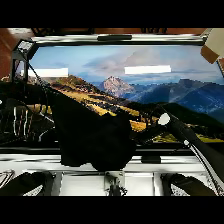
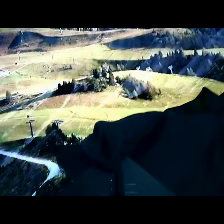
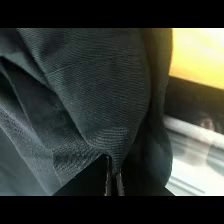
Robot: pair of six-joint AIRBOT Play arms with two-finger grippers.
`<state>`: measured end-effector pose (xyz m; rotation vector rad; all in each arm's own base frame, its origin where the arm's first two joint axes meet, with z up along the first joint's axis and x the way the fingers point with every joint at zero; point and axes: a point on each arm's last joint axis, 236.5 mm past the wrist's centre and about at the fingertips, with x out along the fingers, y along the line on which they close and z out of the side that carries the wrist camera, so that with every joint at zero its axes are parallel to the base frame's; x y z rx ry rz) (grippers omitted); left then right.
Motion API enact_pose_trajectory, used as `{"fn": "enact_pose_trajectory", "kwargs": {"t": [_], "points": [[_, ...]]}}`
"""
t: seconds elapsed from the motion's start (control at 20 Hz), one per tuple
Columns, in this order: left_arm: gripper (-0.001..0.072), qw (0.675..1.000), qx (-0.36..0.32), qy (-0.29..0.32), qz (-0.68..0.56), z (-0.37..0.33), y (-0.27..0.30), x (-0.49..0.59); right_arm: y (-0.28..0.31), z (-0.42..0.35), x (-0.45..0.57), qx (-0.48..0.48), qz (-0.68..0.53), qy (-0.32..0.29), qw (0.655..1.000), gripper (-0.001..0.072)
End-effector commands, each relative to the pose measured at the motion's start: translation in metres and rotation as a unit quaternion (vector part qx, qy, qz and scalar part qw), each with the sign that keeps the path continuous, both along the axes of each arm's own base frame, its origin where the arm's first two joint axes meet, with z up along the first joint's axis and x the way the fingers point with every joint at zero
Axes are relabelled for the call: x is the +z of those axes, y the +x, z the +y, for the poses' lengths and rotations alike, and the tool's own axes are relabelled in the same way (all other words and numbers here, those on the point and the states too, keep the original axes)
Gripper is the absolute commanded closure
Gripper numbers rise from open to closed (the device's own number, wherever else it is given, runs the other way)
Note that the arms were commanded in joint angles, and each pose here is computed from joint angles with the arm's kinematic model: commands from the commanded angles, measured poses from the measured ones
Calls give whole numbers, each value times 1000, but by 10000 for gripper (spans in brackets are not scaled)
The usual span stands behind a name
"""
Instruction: Fold the shirts.
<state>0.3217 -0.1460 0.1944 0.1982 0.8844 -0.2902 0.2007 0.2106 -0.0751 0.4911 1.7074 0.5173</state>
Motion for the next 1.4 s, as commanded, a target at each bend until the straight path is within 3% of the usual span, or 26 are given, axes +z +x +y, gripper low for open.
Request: {"fn": "enact_pose_trajectory", "kwargs": {"t": [0.0, 0.15, 0.3, 0.45, 0.55, 0.65, 0.8, 0.9, 1.0, 1.1, 1.35], "points": [[653, 996, 19, -65, -53, -16, 19, 26, 47, 10, 38, 26, -125, 27, 991, 615], [653, 963, 2, -158, -216, -35, 52, 124, 142, -14, 151, 38, -367, -20, 929, 615], [653, 867, 41, -297, -397, 0, 50, 280, 223, -95, 351, -117, -595, -81, 791, 615], [653, 774, 55, -368, -512, 46, 2, 389, 199, -153, 528, -211, -737, -75, 637, 615], [652, 770, 55, -352, -529, 57, -18, 405, 165, -165, 580, -222, -771, -76, 592, 615], [652, 822, 72, -304, -476, 60, -9, 368, 147, -161, 574, -205, -759, -83, 612, 614], [652, 924, 97, -190, -317, 61, 13, 260, 136, -145, 483, -129, -643, -116, 746, 615], [652, 965, 101, -123, -210, 61, 20, 185, 118, -140, 400, -76, -519, -135, 841, 614], [652, 986, 107, -74, -107, 60, 24, 104, 97, -141, 316, -43, -389, -150, 908, 614], [652, 993, 111, -32, -18, 60, 24, 19, 83, -137, 242, -41, -291, -141, 945, 614], [643, 977, 179, -20, 110, 61, 13, -141, 79, -80, 128, -106, -198, -4, 974, 614]]}}
